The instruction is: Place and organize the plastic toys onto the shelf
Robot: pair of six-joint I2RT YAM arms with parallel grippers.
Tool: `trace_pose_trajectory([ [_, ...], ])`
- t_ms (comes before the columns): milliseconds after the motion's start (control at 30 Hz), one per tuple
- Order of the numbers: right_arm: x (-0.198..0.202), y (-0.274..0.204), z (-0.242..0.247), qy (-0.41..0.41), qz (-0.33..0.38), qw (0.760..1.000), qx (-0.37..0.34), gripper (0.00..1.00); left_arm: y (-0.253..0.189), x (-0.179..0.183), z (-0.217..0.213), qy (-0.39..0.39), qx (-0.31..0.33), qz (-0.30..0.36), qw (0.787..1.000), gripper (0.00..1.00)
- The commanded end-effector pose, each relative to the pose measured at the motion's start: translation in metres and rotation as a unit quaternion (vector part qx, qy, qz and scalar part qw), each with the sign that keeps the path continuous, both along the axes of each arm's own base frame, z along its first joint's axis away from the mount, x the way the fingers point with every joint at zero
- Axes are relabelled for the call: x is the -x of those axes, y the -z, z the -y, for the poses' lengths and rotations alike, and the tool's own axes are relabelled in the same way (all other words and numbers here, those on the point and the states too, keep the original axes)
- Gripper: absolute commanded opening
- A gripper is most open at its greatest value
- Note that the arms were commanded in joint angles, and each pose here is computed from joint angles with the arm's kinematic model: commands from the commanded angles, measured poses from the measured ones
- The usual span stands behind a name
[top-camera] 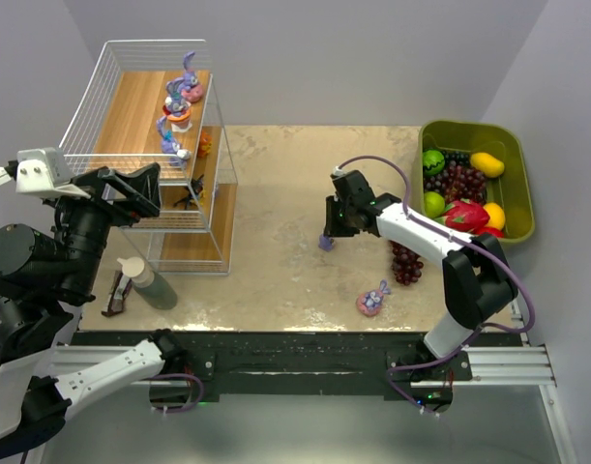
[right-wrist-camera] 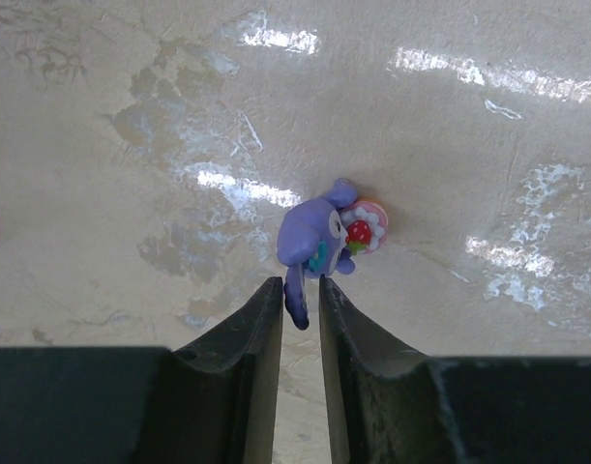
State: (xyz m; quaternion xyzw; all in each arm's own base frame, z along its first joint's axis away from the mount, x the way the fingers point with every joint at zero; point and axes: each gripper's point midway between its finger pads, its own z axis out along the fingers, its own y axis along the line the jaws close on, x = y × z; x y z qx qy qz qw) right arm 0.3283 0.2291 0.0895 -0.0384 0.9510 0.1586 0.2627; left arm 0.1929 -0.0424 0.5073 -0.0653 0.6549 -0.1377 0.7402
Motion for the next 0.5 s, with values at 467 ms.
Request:
trace_pose_trajectory([
  [467,-0.035,-0.066,-0.045,0.006,0.052,0.992,-0.112,0.0,-0.022,0.013,-0.019,-0.013,0.014,0.026,0.999,1.0],
])
